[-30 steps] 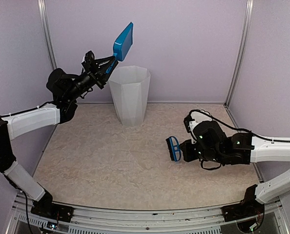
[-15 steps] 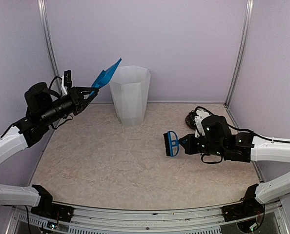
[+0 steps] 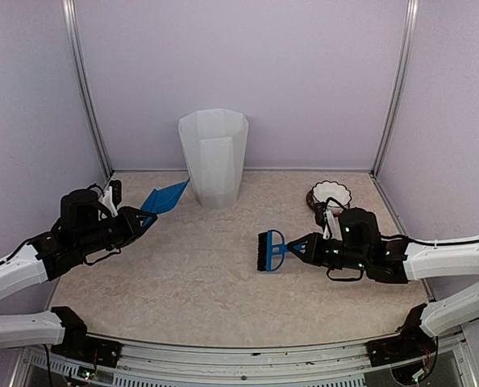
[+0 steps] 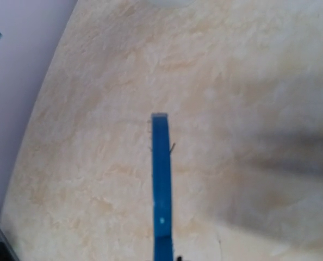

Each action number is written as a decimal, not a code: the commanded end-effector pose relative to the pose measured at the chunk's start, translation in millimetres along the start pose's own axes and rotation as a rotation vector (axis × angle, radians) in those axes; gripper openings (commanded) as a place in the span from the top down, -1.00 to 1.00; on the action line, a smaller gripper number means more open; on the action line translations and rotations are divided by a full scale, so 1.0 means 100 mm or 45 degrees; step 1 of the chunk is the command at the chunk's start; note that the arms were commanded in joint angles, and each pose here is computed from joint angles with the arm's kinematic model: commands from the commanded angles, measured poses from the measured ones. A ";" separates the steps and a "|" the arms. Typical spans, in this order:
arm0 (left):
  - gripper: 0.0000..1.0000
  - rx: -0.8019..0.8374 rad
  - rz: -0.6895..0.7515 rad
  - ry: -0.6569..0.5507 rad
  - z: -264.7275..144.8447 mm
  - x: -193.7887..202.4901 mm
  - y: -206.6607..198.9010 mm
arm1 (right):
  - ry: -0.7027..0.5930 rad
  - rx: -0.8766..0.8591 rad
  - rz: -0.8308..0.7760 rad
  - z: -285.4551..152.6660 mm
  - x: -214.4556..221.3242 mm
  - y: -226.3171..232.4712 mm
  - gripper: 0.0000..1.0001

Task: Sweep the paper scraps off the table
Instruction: Put down the broom at the center of the board, then place the dustpan at the center of the board, then reset both arms

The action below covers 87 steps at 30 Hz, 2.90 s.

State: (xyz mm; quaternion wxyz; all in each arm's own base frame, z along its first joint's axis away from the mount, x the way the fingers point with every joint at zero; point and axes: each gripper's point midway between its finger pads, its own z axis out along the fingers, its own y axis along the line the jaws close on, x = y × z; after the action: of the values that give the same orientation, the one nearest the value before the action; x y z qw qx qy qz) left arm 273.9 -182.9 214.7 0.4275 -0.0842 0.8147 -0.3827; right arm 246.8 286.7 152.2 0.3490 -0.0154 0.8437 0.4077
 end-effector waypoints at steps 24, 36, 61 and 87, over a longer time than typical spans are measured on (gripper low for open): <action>1.00 -0.494 0.030 0.117 0.58 0.49 0.92 | 0.083 0.009 0.347 0.49 0.37 -0.48 1.00; 0.92 -0.591 0.090 0.192 0.82 0.64 1.02 | 0.090 0.167 0.351 0.35 0.43 -0.90 -0.18; -0.98 -0.567 0.201 0.004 0.69 -0.04 0.54 | -0.622 0.809 -0.480 -1.09 -1.11 -0.90 -1.00; -0.98 -0.592 0.545 -0.739 -0.69 -1.57 0.29 | -0.878 1.029 -0.955 -1.35 -1.66 -1.97 -1.00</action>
State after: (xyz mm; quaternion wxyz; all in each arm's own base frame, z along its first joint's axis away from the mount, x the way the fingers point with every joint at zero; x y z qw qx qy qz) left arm 322.0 -66.9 319.3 0.6482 -0.1214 0.7436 -0.1101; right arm 346.3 19.2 159.4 0.6480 -0.0517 0.7429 -0.1595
